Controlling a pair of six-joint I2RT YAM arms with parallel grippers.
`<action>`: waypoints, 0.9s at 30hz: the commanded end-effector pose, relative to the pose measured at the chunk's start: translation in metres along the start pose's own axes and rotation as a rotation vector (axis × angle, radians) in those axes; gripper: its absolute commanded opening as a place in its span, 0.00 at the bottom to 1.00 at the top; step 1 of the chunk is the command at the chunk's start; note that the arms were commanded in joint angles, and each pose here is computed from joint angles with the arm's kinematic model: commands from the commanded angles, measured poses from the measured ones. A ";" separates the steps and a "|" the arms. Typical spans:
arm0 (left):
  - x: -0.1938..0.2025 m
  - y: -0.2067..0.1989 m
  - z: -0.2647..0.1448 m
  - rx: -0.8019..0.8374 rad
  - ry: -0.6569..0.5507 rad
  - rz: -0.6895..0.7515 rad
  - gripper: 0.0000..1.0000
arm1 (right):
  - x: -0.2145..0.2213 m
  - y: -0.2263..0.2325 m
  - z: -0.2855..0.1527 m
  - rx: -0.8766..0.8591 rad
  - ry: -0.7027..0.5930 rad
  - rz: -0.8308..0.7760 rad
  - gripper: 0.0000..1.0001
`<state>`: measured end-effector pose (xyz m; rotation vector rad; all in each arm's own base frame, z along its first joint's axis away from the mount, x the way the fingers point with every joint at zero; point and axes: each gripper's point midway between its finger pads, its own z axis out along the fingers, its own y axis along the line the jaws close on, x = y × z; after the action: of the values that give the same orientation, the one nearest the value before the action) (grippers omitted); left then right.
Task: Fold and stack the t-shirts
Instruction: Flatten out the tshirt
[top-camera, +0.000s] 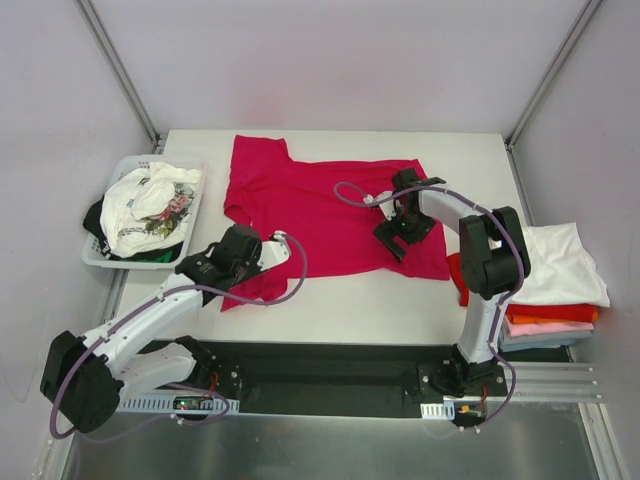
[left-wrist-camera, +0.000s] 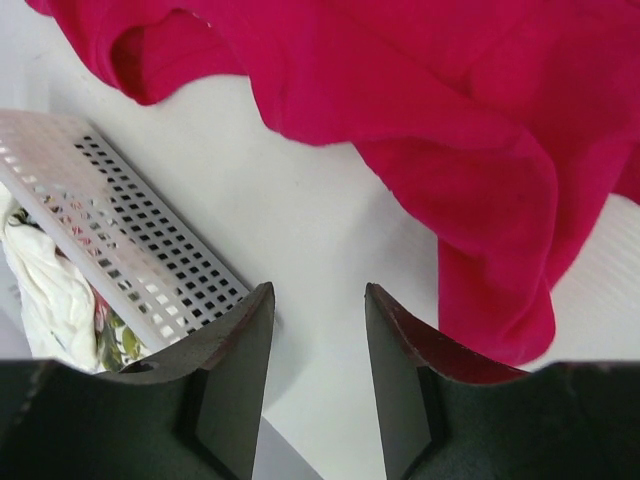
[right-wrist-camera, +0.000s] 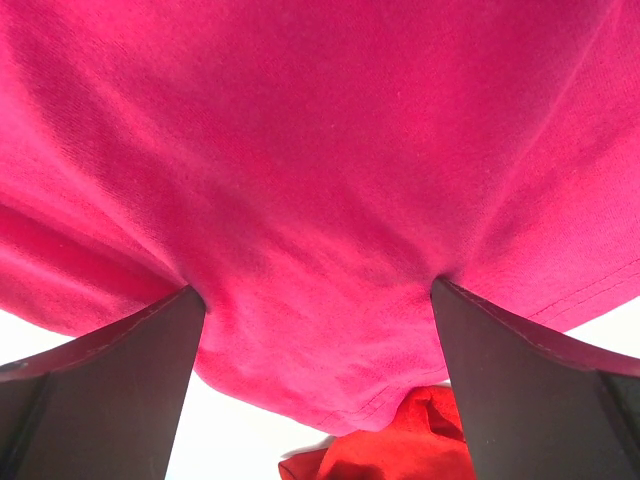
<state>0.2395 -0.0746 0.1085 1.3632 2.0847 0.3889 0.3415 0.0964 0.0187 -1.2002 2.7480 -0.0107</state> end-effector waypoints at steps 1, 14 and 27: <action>-0.030 0.026 0.018 -0.033 -0.077 -0.004 0.41 | 0.005 -0.012 -0.006 0.039 0.020 0.006 1.00; -0.041 0.032 0.055 0.108 -0.092 -0.063 0.46 | 0.006 -0.011 -0.007 0.035 0.024 -0.003 1.00; -0.031 0.007 0.066 0.189 -0.065 -0.082 0.47 | 0.003 -0.013 -0.005 0.032 0.024 0.002 1.00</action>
<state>0.2989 -0.0991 0.0793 1.3720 2.1456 0.1782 0.3423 0.0946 0.0192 -1.1957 2.7526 -0.0138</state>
